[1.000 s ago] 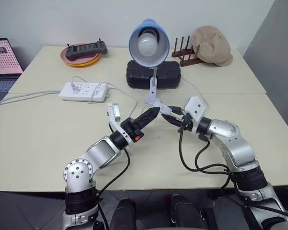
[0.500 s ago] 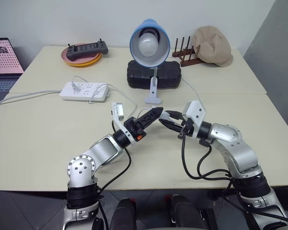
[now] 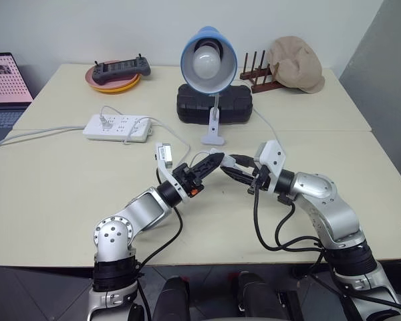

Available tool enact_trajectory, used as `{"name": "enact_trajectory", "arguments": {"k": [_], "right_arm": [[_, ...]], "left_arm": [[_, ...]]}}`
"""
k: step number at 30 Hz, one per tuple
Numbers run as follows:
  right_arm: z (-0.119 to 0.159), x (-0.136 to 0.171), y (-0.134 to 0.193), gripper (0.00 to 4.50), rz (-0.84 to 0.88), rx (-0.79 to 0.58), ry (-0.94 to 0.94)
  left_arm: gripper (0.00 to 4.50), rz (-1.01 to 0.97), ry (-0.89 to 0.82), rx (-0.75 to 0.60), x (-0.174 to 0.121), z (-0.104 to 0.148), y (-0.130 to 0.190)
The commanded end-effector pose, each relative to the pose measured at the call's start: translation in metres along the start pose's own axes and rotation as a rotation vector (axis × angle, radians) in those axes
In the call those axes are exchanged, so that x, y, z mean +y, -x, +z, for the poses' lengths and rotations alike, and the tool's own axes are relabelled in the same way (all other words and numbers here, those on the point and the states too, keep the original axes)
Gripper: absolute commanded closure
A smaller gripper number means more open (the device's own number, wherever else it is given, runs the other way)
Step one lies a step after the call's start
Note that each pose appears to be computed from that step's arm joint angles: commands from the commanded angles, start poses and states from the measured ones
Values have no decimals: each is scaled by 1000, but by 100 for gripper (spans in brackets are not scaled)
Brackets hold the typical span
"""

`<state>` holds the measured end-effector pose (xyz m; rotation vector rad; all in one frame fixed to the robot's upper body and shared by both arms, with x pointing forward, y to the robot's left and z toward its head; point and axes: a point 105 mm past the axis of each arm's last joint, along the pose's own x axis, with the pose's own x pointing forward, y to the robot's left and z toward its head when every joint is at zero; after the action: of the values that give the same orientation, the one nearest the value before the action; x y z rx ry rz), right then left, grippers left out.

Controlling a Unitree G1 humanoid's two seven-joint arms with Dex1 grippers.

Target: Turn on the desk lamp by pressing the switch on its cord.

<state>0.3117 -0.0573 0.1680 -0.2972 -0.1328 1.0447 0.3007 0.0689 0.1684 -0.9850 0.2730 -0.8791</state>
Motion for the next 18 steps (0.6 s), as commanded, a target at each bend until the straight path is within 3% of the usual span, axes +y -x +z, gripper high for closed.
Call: {"name": "enact_trajectory", "arguments": {"k": [1, 3, 12, 14, 18], "right_arm": [[17, -3, 3, 340, -4, -45, 47], [17, -3, 3, 340, -4, -44, 47], [16, -4, 3, 340, -6, -43, 48], [16, -4, 3, 340, -7, -42, 47], [14, -7, 1, 340, -10, -41, 44]], "left_arm": [[376, -36, -21, -1, -9, 1, -1], [404, -37, -21, -2, -9, 1, -1], [404, -12, -71, -12, -8, 5, -3], [334, -50, -67, -12, -14, 5, -2], [255, -63, -42, -7, -16, 4, 1]]}}
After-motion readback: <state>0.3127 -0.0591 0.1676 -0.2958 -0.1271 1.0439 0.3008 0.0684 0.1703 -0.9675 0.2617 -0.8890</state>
